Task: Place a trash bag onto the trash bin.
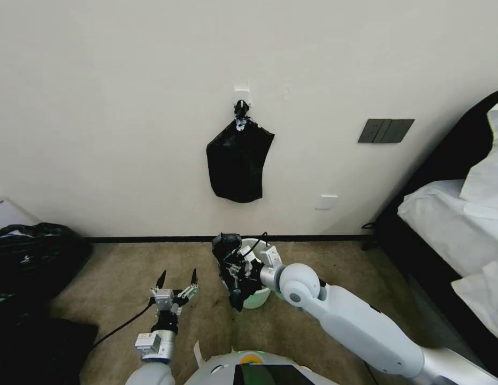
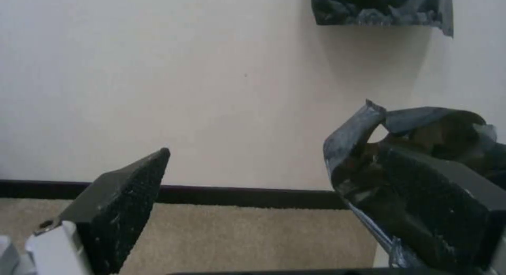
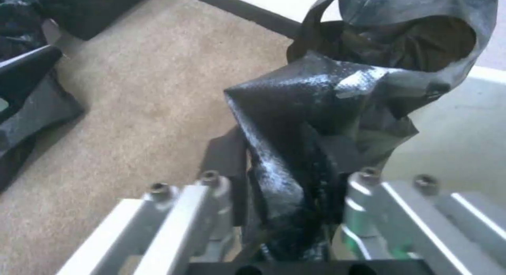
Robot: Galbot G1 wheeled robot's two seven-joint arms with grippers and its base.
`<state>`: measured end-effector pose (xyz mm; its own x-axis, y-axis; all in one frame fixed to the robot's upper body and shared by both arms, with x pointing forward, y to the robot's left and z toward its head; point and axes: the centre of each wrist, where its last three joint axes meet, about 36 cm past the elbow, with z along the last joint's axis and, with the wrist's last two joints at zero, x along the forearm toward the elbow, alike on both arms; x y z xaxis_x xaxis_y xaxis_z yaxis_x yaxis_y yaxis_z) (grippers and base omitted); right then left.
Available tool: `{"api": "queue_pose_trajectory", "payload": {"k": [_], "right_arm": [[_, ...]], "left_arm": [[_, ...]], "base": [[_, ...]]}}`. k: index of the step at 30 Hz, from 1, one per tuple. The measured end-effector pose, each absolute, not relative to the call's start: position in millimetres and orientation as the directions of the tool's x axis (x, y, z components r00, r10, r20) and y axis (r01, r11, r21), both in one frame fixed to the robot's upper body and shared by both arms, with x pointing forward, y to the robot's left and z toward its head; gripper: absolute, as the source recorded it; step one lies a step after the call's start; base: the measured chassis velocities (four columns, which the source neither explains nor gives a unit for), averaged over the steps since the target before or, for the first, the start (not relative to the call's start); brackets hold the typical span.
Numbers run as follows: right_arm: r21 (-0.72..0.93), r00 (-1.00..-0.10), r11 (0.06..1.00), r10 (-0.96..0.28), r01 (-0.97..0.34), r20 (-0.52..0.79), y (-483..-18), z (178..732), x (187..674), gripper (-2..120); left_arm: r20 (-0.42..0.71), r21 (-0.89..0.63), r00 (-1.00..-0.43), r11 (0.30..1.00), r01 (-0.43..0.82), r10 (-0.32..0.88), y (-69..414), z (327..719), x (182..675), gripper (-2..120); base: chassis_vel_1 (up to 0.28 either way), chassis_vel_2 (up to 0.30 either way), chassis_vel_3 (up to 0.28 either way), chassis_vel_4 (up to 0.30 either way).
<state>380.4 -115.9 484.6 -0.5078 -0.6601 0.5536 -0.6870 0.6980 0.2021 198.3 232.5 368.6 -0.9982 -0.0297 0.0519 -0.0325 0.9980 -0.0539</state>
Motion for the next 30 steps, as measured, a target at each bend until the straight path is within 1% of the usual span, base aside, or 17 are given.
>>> {"api": "queue_pose_trajectory", "payload": {"k": [1, 2, 3, 5, 6, 17, 19, 21, 23, 25, 27, 30], "right_arm": [[0.203, -0.508, 0.698, -0.66, -0.687, 0.553, -116, 485, 380, 20], [0.203, -0.509, 0.699, -0.66, -0.686, 0.553, -116, 485, 379, 17], [0.203, -0.509, 0.699, -0.66, -0.686, 0.553, -116, 485, 379, 17], [0.202, -0.513, 0.702, -0.658, -0.683, 0.551, -118, 486, 378, 8], [0.203, -0.516, 0.704, -0.658, -0.681, 0.549, -118, 487, 378, 7], [0.196, -0.578, 0.755, -0.618, -0.626, 0.532, -137, 496, 374, 5], [0.196, -0.587, 0.764, -0.609, -0.614, 0.534, -142, 496, 373, 5], [0.196, -0.588, 0.766, -0.607, -0.613, 0.535, -143, 496, 372, 6], [0.197, -0.589, 0.768, -0.605, -0.61, 0.535, -145, 497, 370, 6], [0.197, -0.59, 0.768, -0.605, -0.609, 0.535, -145, 497, 370, 6], [0.202, -0.589, 0.768, -0.606, -0.607, 0.534, -144, 496, 370, 5], [0.208, -0.585, 0.766, -0.609, -0.608, 0.535, -142, 495, 369, 5]], "left_arm": [[0.054, -0.055, -0.998, 0.998, -0.03, -0.028, 232, 369, 199, 100], [0.056, -0.055, -0.998, 0.998, -0.028, -0.025, 231, 369, 199, 100], [0.056, -0.055, -0.998, 0.998, -0.028, -0.025, 231, 369, 199, 100], [0.06, -0.057, -0.998, 0.998, -0.021, -0.017, 229, 369, 200, 100], [0.062, -0.058, -0.998, 0.998, -0.017, -0.013, 228, 370, 201, 100], [0.103, -0.062, -0.993, 0.997, 0.055, 0.061, 211, 378, 218, 100], [0.13, -0.071, -0.987, 0.994, 0.088, 0.097, 202, 381, 226, 100], [0.141, -0.075, -0.984, 0.993, 0.096, 0.106, 199, 381, 228, 100], [0.185, -0.087, -0.973, 0.988, 0.124, 0.138, 188, 383, 235, 100], [0.194, -0.089, -0.97, 0.988, 0.129, 0.144, 186, 383, 236, 100], [0.238, -0.096, -0.957, 0.984, 0.149, 0.168, 176, 382, 242, 100], [0.286, -0.094, -0.943, 0.984, 0.148, 0.169, 168, 383, 247, 100]], "base": [[0.0, 0.0, 0.0, 0.0], [0.0, 0.0, 0.0, 0.0], [0.0, 0.0, 0.0, 0.0], [0.0, 0.0, 0.0, 0.0], [0.0, 0.0, 0.0, 0.0], [0.0, 0.0, 0.0, 0.0], [0.0, 0.0, 0.0, 0.0], [0.0, 0.0, 0.0, 0.0], [0.0, 0.0, 0.0, 0.0], [0.0, 0.0, 0.0, 0.0], [0.0, 0.0, 0.0, 0.0], [0.0, 0.0, 0.0, 0.0]]}}
